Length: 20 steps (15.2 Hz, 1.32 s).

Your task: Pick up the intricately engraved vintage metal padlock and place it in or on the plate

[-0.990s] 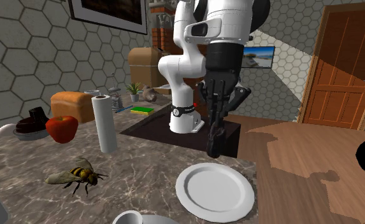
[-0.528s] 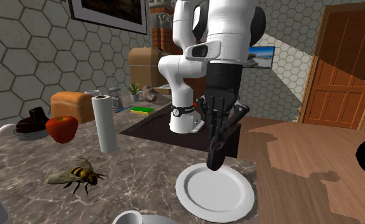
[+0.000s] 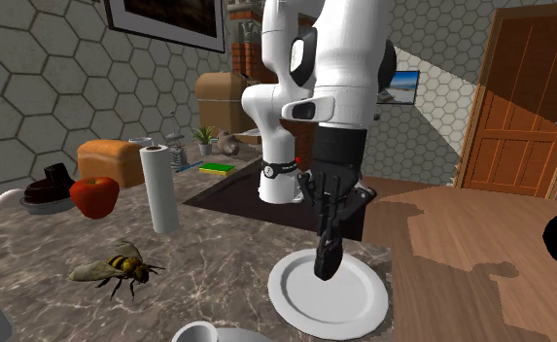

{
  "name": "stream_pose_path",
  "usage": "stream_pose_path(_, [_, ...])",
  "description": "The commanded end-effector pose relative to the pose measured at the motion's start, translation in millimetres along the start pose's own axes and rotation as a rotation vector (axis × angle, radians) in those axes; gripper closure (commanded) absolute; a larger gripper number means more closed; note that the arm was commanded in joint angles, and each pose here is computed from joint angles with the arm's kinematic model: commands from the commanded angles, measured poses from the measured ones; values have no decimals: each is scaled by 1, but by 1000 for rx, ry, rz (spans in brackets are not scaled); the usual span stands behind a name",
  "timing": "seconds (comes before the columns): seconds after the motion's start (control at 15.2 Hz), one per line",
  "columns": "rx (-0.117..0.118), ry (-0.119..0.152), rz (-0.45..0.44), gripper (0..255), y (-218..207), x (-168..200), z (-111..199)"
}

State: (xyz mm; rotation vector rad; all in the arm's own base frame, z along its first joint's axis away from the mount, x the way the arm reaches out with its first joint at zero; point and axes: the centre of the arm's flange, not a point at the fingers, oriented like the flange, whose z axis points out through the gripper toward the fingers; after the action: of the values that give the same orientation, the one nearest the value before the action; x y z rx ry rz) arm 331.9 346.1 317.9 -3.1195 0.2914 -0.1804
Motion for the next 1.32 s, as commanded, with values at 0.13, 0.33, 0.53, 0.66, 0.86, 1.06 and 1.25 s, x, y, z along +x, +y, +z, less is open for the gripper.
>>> stream_pose_path(0.13, [1, 0, 0, 255, 0, -1, 12])
stream_pose_path(0.33, [1, 0, 0, 255, 0, -1, 12])
stream_pose_path(0.53, [1, 0, 0, 255, 0, -1, 12])
stream_pose_path(0.66, [1, 0, 0, 0, 0, -1, 12])
stream_pose_path(0.86, [1, 0, 0, 0, 0, -1, 12])
stream_pose_path(1.06, [1, 0, 0, 0, 0, -1, -14])
stream_pose_path(1.25, [1, 0, 0, 0, 0, -1, -38])
